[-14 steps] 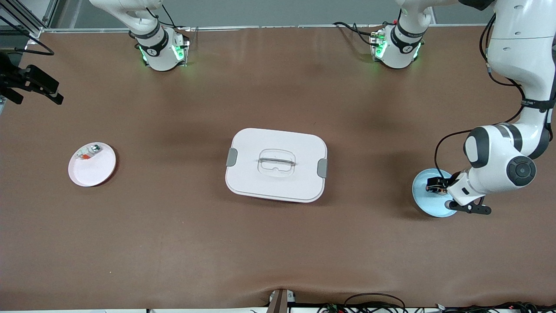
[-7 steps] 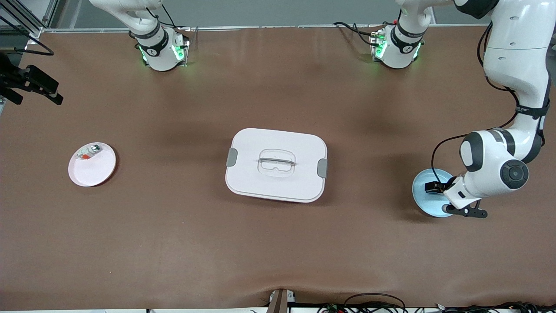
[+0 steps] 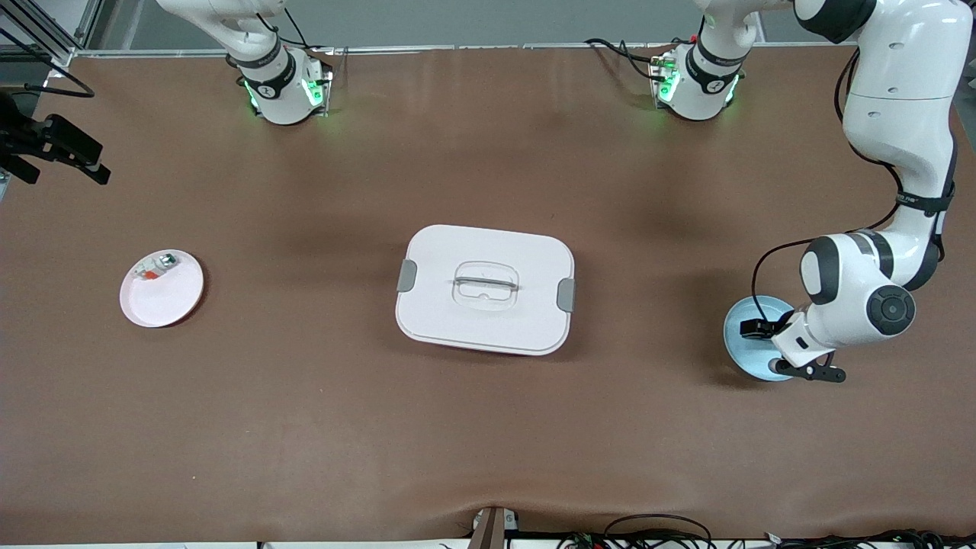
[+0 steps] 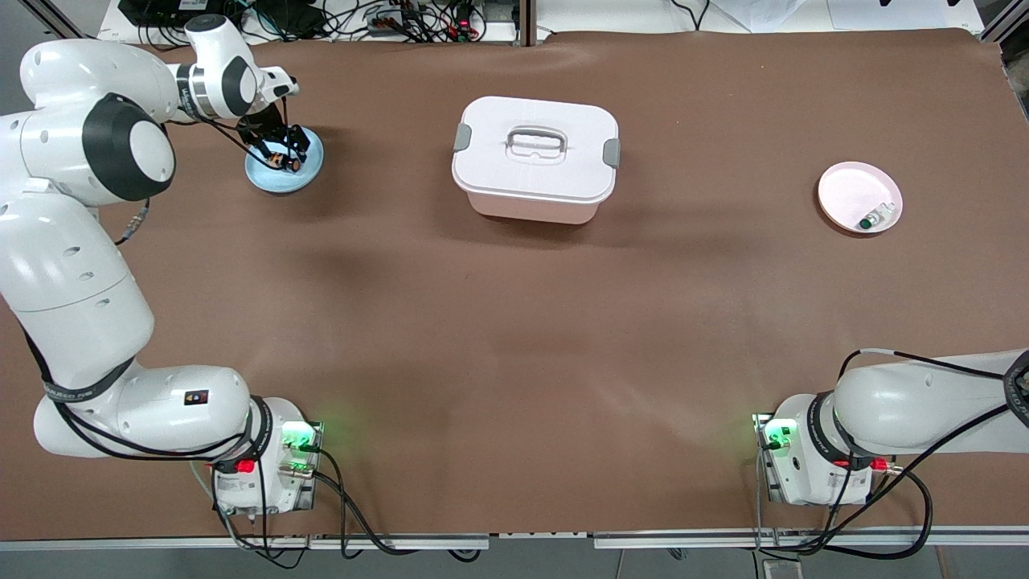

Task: Transfer orange switch to right arm and place
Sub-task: 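Close the left gripper on the orange switch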

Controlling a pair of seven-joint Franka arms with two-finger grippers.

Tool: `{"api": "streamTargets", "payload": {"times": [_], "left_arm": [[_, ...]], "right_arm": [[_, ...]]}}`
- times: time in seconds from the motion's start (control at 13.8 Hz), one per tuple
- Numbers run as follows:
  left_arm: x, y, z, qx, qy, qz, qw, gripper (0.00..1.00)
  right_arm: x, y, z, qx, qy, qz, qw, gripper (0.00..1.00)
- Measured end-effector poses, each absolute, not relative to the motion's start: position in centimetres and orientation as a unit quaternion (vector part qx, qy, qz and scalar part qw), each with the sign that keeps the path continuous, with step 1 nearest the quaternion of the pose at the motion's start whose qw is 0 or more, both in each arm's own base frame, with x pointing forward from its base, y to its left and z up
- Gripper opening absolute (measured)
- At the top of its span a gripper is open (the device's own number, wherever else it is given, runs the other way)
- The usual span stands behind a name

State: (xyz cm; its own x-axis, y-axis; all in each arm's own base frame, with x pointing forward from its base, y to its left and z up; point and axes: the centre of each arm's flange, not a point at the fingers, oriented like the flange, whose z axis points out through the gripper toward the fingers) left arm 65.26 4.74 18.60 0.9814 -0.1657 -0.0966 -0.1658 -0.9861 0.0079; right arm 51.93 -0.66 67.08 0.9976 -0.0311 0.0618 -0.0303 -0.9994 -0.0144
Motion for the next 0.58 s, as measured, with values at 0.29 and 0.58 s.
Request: {"api": "streamTargets", "payload": {"times": [0.29,0.58], "left_arm": [[65.05,4.73,18.27,-0.995,0.083,0.052,0.0,1.0],[64.92,4.86,18.09,-0.995,0.082,0.054,-0.001,1.0]], "right_arm": [[51.94,-0.69,67.1,-0.999,0.016,-0.032,0.007,1.0],[51.92,-0.88,67.05,-0.999,0.017,-0.031,0.007,1.0]]}}
